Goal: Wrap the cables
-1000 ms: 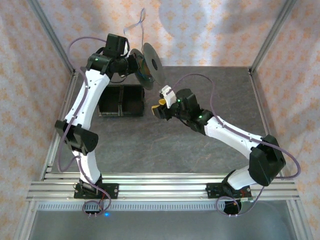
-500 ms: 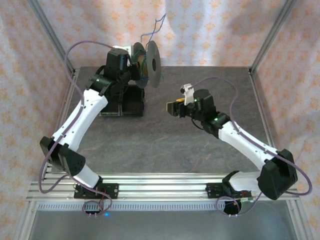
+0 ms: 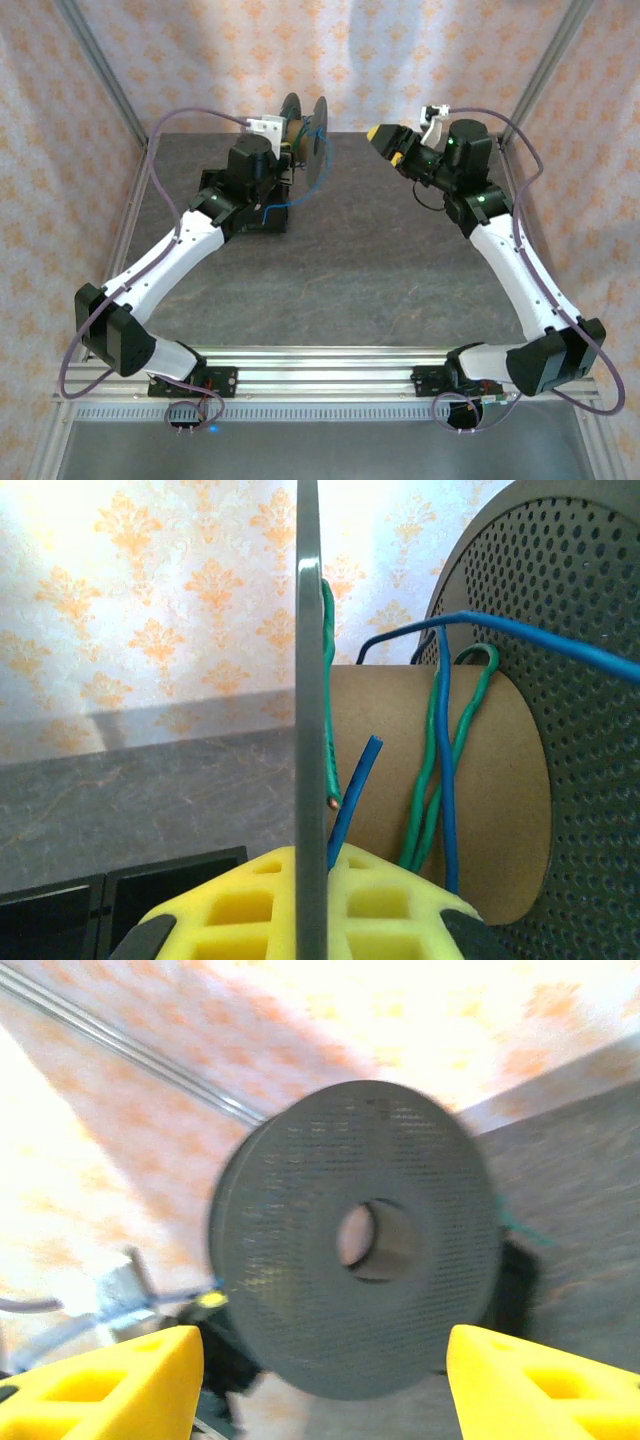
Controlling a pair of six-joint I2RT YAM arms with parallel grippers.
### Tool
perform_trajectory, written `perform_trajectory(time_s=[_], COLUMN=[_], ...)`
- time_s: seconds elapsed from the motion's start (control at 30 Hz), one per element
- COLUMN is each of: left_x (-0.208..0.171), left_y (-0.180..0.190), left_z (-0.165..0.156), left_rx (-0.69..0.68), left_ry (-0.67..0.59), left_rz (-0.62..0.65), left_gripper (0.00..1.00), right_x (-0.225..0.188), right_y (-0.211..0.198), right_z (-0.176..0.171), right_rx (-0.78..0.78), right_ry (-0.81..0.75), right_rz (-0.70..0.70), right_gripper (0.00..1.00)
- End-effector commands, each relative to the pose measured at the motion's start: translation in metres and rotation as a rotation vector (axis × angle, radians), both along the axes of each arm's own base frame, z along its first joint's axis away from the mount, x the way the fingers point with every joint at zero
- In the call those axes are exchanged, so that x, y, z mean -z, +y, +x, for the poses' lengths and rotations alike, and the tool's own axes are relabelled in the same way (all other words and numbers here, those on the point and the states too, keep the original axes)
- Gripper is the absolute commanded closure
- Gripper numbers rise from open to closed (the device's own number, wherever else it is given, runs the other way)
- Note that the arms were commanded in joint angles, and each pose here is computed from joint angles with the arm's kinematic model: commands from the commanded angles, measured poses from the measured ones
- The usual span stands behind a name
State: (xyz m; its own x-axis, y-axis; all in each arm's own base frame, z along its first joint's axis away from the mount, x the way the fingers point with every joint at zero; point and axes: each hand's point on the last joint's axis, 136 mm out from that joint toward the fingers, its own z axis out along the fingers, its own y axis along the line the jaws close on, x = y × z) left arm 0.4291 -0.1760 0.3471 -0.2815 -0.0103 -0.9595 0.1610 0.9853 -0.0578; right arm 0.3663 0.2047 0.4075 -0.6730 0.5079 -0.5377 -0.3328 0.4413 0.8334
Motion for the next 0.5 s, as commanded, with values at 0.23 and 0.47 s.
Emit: perform_trajectory(time_s=[0.23,0.47], left_x=[-0.072,-0.071], left_y=[0.016,0.018], left_z=[-0.006,-0.005], left_rx=[-0.086,-0.111], left_ry=[-0.244,-0.248], left_rz=[-0.062,-0.056], left_gripper=[1.00,1.00], right_x=[-0.042,-0.028], right_y=[0.041,0.056], right_z=[-0.069,-0.099], right_rx=[-0.263,-0.228], right_ry=[-0.028,-0.176], right_rz=[0.222,0.192], right_gripper=[0.36,0.30])
